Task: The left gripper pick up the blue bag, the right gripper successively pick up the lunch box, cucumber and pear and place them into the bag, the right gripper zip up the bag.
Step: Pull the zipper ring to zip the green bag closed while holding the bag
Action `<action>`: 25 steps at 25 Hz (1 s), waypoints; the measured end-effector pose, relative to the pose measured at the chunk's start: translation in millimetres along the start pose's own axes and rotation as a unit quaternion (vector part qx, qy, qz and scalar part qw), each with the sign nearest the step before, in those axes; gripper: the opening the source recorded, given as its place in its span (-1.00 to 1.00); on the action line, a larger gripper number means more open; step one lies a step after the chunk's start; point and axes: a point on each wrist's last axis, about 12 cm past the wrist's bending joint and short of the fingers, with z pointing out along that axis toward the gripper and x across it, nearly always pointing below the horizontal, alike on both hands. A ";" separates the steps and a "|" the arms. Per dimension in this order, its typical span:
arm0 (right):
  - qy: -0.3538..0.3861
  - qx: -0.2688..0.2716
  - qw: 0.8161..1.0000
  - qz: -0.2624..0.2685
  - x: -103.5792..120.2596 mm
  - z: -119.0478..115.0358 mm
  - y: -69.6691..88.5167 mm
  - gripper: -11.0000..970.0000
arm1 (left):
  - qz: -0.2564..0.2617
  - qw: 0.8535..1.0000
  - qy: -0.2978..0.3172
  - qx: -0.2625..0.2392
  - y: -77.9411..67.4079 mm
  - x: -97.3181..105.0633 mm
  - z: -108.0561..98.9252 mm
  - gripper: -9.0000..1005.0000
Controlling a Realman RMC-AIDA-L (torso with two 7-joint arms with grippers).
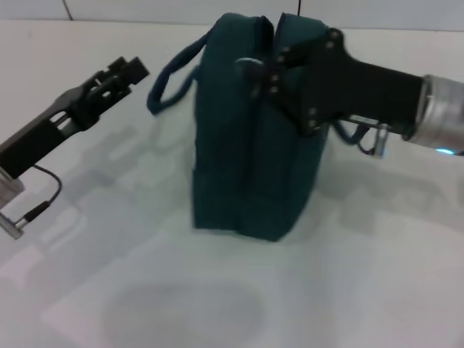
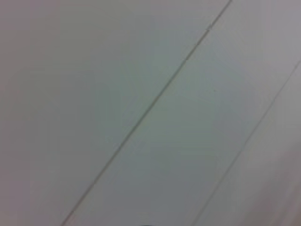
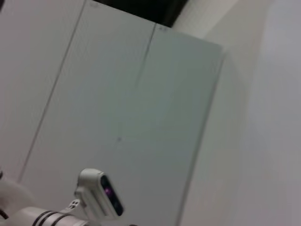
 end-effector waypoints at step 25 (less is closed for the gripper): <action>0.020 0.017 0.999 0.023 12.5 -14.5 14.9 -0.95 | -0.019 0.988 0.138 0.059 -10.3 10.9 9.6 0.51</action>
